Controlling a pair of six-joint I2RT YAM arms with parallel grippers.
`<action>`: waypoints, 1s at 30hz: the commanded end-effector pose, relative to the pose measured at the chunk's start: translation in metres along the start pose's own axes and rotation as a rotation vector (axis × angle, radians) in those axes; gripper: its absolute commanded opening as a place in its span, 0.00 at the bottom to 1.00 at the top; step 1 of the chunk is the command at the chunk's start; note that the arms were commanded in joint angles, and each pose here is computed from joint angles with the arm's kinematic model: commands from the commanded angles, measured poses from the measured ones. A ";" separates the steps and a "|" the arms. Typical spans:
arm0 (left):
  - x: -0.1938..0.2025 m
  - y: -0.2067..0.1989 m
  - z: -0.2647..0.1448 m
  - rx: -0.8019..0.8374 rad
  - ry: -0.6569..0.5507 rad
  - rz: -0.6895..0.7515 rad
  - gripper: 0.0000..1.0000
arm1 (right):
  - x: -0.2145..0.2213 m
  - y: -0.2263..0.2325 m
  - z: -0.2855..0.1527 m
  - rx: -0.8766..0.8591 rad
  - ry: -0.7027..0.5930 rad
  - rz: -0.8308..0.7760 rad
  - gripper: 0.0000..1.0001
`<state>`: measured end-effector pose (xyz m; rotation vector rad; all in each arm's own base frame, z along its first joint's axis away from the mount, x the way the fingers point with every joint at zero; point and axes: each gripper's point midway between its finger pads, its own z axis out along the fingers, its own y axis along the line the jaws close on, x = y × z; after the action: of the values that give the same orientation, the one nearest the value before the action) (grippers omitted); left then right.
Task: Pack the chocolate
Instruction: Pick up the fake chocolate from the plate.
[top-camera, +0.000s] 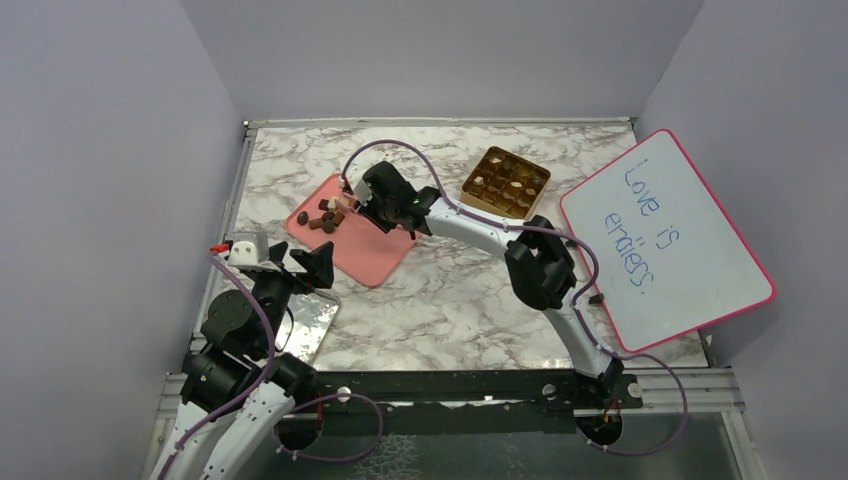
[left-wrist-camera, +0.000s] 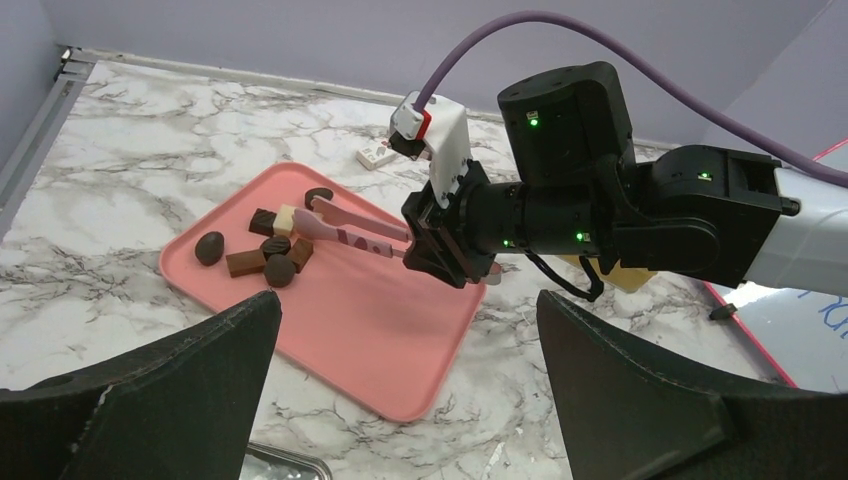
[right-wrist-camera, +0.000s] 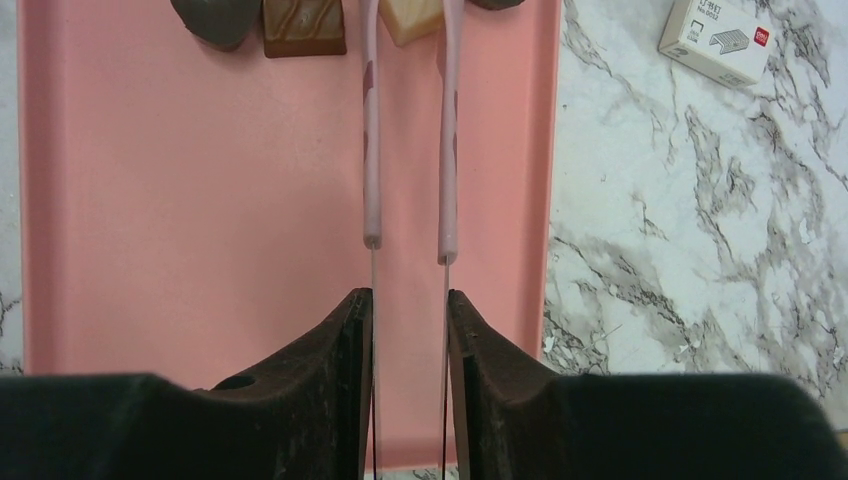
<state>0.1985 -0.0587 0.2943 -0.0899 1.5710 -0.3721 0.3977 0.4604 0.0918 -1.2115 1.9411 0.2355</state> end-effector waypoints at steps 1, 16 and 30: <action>-0.008 0.000 -0.003 0.000 -0.025 0.000 0.99 | -0.001 0.002 0.003 -0.020 0.006 0.005 0.33; -0.007 0.000 -0.004 0.000 -0.022 -0.003 0.99 | 0.003 -0.003 -0.024 0.007 0.014 0.036 0.27; -0.006 0.000 -0.003 0.000 -0.019 -0.003 0.99 | 0.019 -0.002 -0.063 0.028 0.043 0.145 0.27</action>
<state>0.1972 -0.0599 0.2921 -0.0816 1.5798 -0.3754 0.3646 0.4234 0.0918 -1.1589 2.0519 0.2520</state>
